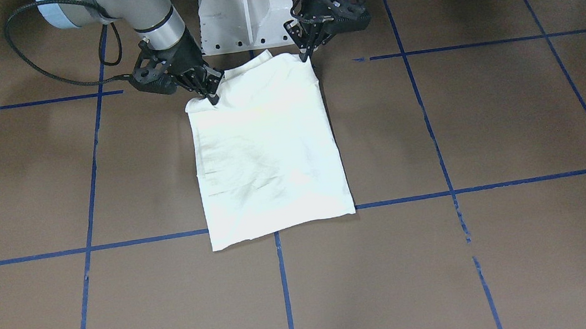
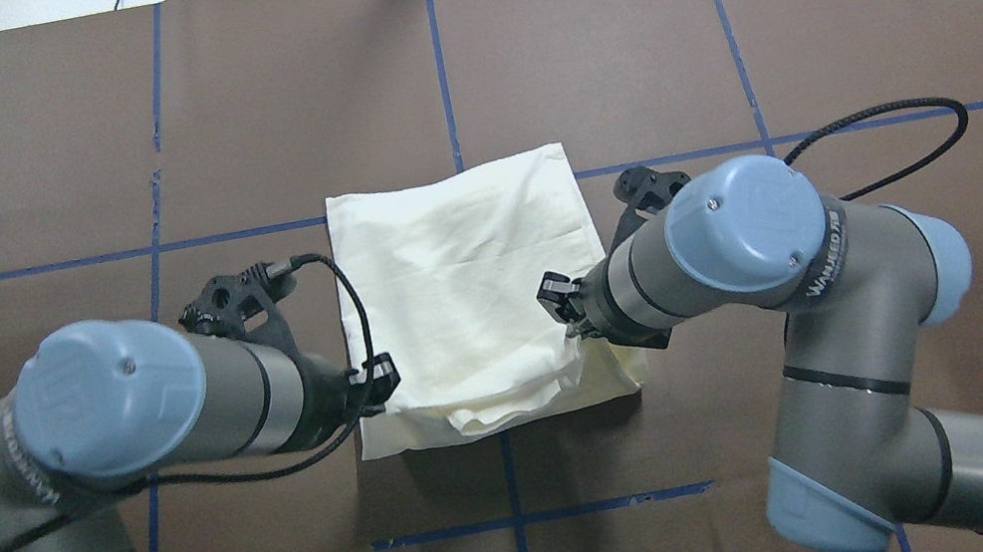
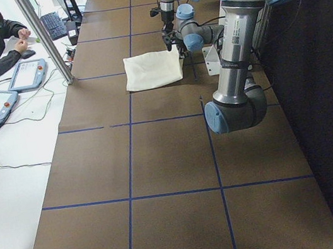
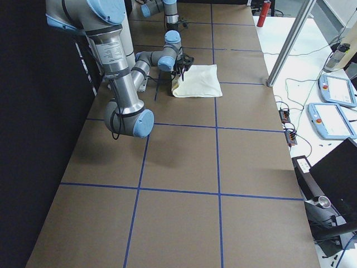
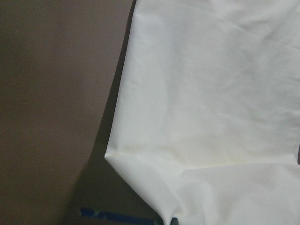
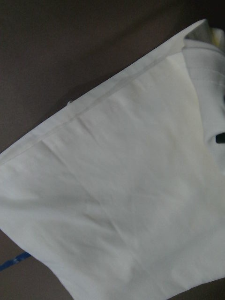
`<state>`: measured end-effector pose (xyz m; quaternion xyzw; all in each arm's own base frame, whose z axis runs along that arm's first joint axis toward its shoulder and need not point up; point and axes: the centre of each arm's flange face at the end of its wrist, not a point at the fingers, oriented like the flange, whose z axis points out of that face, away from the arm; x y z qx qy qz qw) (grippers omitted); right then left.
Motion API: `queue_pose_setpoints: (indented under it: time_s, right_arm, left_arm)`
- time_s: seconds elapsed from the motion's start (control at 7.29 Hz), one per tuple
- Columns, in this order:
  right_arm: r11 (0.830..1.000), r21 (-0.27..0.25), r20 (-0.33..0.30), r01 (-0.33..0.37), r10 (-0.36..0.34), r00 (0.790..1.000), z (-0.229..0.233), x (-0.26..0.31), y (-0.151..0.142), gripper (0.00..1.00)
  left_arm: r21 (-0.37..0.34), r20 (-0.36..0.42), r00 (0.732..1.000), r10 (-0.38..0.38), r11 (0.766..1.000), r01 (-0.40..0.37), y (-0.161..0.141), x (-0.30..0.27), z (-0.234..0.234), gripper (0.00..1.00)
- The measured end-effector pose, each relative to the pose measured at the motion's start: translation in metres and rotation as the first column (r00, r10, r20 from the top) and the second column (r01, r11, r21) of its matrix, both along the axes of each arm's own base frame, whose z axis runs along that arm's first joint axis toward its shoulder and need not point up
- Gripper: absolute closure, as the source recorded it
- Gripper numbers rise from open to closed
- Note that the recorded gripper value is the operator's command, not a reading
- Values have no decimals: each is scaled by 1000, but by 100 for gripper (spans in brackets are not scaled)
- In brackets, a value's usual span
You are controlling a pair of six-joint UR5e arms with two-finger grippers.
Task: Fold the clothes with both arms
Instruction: 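Lift the near edge with both grippers and fold it toward the far edge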
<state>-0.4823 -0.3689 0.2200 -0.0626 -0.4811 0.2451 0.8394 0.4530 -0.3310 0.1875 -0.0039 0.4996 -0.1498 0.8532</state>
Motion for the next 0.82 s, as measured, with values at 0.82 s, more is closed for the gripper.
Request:
queue_pose_setpoints:
  time_s: [0.82]
  right_arm:
    - [997, -46, -48, -55, 53, 997, 27, -43, -180, 100]
  left_arm:
    - [78, 74, 989, -127, 990, 122, -174, 31, 29, 100]
